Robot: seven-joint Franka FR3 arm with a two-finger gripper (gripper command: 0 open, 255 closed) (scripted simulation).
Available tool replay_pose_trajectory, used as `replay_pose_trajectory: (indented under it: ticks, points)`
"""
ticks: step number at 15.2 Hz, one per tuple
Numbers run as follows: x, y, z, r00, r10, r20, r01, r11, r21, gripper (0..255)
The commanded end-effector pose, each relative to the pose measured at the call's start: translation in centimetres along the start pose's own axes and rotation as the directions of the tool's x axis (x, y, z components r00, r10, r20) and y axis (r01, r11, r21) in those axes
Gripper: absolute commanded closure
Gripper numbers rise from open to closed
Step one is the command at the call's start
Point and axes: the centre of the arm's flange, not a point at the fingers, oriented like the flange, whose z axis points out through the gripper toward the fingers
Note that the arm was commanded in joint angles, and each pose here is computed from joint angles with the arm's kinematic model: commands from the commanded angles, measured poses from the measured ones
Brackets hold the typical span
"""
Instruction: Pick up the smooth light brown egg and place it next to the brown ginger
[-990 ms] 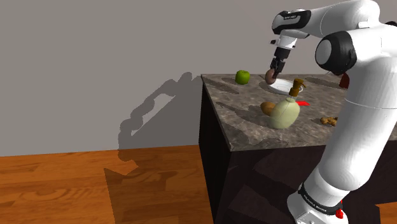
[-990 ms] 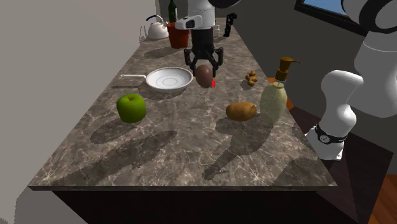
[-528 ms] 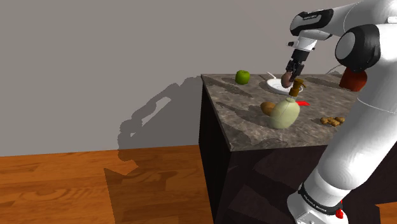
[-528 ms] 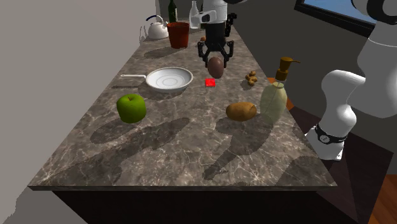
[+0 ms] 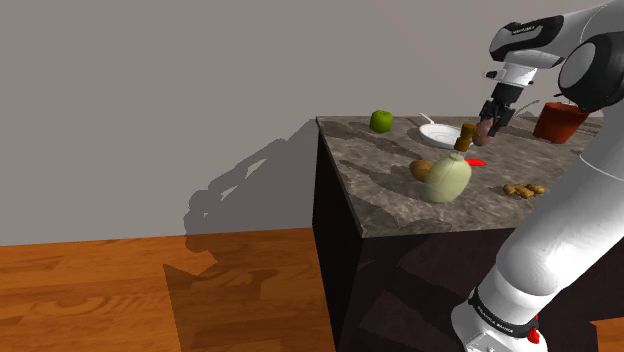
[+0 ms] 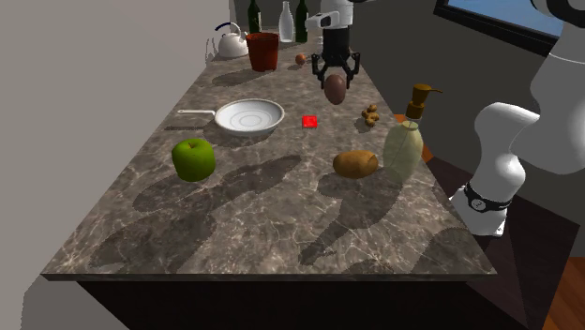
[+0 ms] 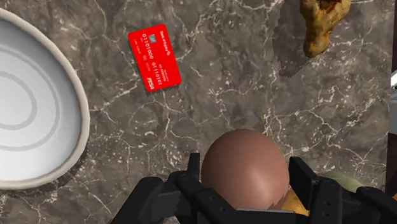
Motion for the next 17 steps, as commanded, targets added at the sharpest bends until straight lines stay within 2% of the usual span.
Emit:
replay_pose_trajectory:
  ticks: [1,14,17]
  points:
    - [-2.6,-0.6,-0.3,1.000,-0.001,0.000,0.001,1.000,0.000,255]
    - [-19.6,-6.0,-1.9,1.000,-0.001,0.000,0.001,1.000,0.000,255]
    - [-19.8,-5.8,-0.4,1.000,-0.001,0.000,0.001,1.000,0.000,255]
